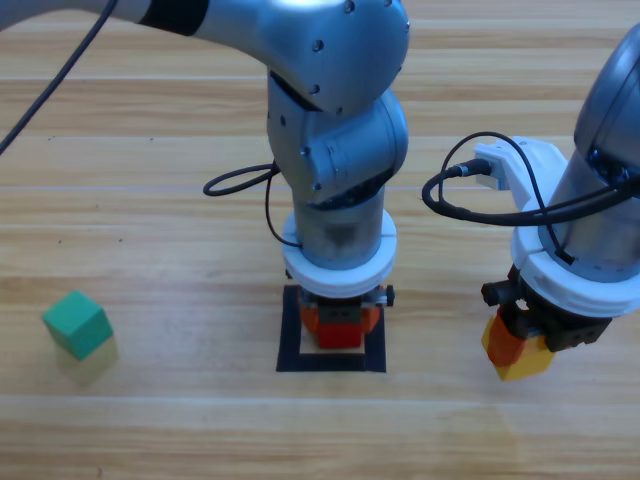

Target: Stack the blocks in the rectangular block: red at the bottom, yellow in the middle, green on top

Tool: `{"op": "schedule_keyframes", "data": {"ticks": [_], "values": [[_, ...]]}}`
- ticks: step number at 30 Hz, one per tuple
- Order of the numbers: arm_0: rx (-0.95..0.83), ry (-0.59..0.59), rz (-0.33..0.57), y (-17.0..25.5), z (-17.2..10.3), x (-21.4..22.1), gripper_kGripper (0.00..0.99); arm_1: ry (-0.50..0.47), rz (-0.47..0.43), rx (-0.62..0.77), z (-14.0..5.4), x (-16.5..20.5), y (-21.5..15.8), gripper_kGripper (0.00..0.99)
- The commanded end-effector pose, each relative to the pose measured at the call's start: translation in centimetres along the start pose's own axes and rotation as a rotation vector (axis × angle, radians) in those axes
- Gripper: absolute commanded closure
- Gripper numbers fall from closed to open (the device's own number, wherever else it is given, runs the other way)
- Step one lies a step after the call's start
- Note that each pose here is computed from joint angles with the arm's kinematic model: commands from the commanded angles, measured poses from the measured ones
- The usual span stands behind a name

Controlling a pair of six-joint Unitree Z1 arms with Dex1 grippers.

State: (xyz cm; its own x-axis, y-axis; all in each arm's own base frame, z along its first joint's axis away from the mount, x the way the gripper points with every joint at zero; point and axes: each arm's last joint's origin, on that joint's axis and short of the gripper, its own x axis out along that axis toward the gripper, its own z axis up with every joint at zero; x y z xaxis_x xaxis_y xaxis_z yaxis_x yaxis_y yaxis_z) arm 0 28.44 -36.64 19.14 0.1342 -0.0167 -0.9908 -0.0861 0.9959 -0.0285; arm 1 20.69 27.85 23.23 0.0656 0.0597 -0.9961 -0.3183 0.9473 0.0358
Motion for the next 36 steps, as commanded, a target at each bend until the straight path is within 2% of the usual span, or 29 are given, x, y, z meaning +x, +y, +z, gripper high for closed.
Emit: {"op": "schedule_keyframes", "data": {"ticks": [1, 17, 20, 22, 28, 29, 30, 36], "values": [[0.030, 0.031, 0.040, -0.4, -0.9, 2.5, 0.949, 0.001, -0.016, -0.019, -0.6, -0.1, 0.0, 0.746], [0.035, 0.036, 0.059, -0.6, -0.9, 3.8, 0.947, 0.005, -0.024, -0.017, -0.6, 0.1, -0.1, 0.746], [0.035, 0.033, 0.057, -0.6, -0.9, 3.6, 0.907, 0.004, -0.023, -0.017, -0.5, 0.1, 0.0, 0.748], [0.033, 0.028, 0.053, -0.6, -0.9, 3.4, 0.788, 0.003, -0.025, -0.017, -0.5, 0.1, 0.0, 0.746], [0.034, 0.017, 0.034, -1.1, -0.9, 2.9, 0.160, -0.002, -0.023, -0.017, -0.4, 0.0, 0.0, 0.748], [0.032, 0.017, 0.037, -1.1, -0.9, 3.0, 0.097, -0.001, -0.024, -0.017, -0.4, 0.0, 0.0, 0.748], [0.032, 0.015, 0.037, -1.0, -0.9, 2.9, 0.045, -0.001, -0.024, -0.017, -0.5, 0.0, 0.0, 0.746], [0.027, 0.011, 0.034, -0.8, -0.9, 2.5, 0.021, -0.005, -0.025, -0.016, -0.5, -0.1, 0.0, 0.746]]}}
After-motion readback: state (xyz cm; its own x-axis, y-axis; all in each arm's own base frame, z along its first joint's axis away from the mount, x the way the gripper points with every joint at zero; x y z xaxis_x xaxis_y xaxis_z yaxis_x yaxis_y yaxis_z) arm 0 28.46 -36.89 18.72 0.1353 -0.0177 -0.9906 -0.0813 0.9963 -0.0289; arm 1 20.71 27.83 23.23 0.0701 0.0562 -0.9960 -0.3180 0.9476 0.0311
